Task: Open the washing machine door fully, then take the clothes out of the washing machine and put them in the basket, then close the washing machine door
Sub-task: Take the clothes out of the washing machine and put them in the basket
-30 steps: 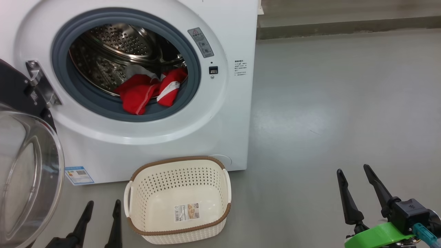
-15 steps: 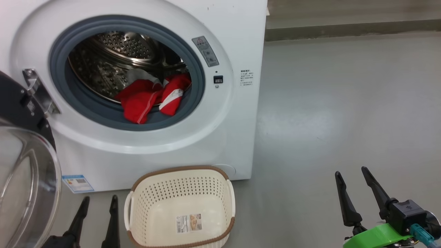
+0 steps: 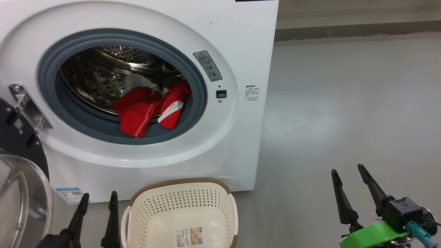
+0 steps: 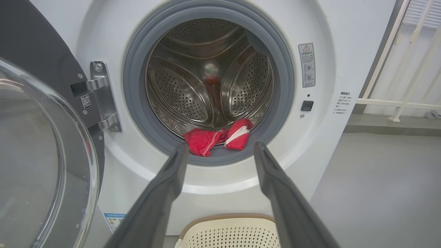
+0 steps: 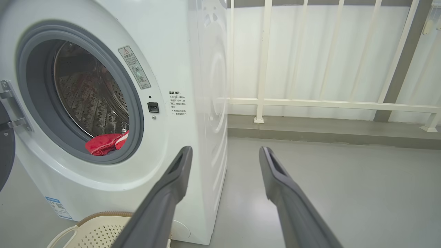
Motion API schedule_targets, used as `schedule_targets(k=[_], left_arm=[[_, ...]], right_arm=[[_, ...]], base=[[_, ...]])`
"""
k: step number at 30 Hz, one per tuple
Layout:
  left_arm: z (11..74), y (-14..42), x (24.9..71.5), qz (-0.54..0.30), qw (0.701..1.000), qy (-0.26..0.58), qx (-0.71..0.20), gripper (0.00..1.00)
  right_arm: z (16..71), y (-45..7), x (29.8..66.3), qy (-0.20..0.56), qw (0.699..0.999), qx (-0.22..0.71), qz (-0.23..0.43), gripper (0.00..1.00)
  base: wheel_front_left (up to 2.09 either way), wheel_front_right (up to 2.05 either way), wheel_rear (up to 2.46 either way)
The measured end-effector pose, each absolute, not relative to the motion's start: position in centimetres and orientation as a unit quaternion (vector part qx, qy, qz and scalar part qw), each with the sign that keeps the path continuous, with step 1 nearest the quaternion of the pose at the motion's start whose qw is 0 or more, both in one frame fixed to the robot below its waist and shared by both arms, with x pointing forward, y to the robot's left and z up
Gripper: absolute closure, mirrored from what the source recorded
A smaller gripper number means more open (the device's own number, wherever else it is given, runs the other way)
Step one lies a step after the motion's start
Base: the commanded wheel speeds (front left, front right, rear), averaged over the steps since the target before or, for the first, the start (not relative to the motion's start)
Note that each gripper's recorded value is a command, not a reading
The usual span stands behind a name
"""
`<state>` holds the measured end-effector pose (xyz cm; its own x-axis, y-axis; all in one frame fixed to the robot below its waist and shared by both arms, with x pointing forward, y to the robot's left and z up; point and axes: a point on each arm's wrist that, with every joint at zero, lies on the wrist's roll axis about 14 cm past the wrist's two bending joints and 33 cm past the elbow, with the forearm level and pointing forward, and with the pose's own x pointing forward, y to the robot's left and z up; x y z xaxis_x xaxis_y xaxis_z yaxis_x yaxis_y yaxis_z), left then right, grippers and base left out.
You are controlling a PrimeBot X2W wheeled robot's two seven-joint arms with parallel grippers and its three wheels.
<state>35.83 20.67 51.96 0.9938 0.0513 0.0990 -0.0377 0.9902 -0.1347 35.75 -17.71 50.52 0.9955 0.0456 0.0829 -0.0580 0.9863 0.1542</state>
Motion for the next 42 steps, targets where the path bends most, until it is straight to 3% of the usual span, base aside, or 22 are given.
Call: schedule_targets(k=[21, 42], left_arm=[[50.8, 20.8, 36.2, 0.035, 0.993, -0.033, -0.109, 0.0], [50.7, 20.7, 45.3, 0.038, 0.991, -0.036, -0.12, 0.0]], right_arm=[[49.4, -16.4, 36.8, -0.021, 0.996, 0.08, 0.043, 0.0], [48.7, -14.2, 42.3, -0.021, 0.994, 0.073, 0.077, 0.0]], base=[[0.0, 0.0, 0.0], [0.0, 0.0, 0.0]])
